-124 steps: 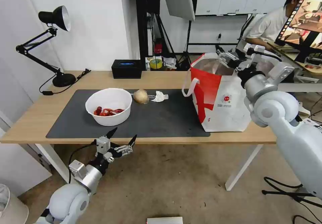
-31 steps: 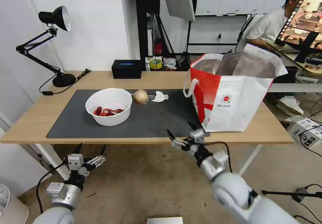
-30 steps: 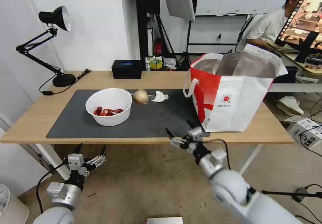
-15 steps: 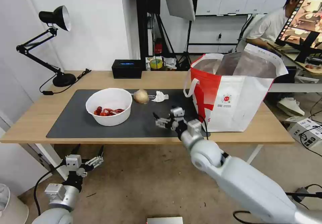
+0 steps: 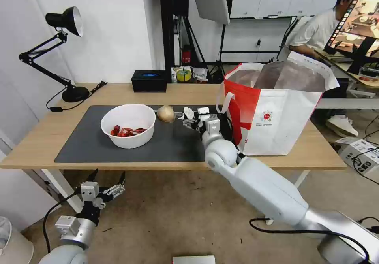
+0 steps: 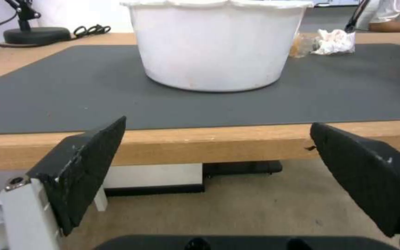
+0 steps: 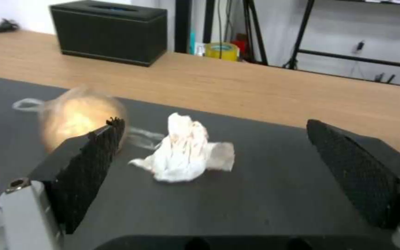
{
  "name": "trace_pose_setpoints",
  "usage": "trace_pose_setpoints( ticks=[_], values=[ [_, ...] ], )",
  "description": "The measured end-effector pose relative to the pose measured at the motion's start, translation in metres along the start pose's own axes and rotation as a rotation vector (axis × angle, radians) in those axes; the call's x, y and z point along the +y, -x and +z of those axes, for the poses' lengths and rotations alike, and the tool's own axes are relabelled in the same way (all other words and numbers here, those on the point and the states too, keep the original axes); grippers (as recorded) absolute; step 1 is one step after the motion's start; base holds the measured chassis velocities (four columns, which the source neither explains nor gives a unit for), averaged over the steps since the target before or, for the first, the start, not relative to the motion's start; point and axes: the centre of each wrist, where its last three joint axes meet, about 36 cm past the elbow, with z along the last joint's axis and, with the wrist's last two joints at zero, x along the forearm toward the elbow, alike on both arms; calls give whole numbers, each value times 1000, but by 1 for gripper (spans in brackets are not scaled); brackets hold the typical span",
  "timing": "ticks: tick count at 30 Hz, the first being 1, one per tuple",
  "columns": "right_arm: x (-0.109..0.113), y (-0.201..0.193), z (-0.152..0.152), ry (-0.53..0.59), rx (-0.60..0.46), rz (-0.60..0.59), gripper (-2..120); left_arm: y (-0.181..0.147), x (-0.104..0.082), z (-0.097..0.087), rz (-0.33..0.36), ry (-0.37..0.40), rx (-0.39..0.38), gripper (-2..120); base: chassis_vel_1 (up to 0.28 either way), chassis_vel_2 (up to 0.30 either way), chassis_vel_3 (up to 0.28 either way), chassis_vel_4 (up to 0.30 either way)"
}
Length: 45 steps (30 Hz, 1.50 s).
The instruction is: Pick up the trash from the table and place it into the takeout bag.
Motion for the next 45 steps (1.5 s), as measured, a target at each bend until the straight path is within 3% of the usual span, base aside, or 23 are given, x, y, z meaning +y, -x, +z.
trace_pose_setpoints(
  ticks=[16, 26, 45],
  values=[
    [41, 71, -25, -5, 141, 149, 100, 1, -4, -1, 8, -7, -5, 100, 0, 0, 0, 0],
    [38, 94, -20, 4, 199, 97, 100, 2, -4, -1, 10, -7, -9, 100, 0, 0, 0, 0],
    [31, 110, -3, -99, 253, 19, 100, 6, -5, -3, 20, -8, -23, 100, 0, 0, 0, 0]
  ],
)
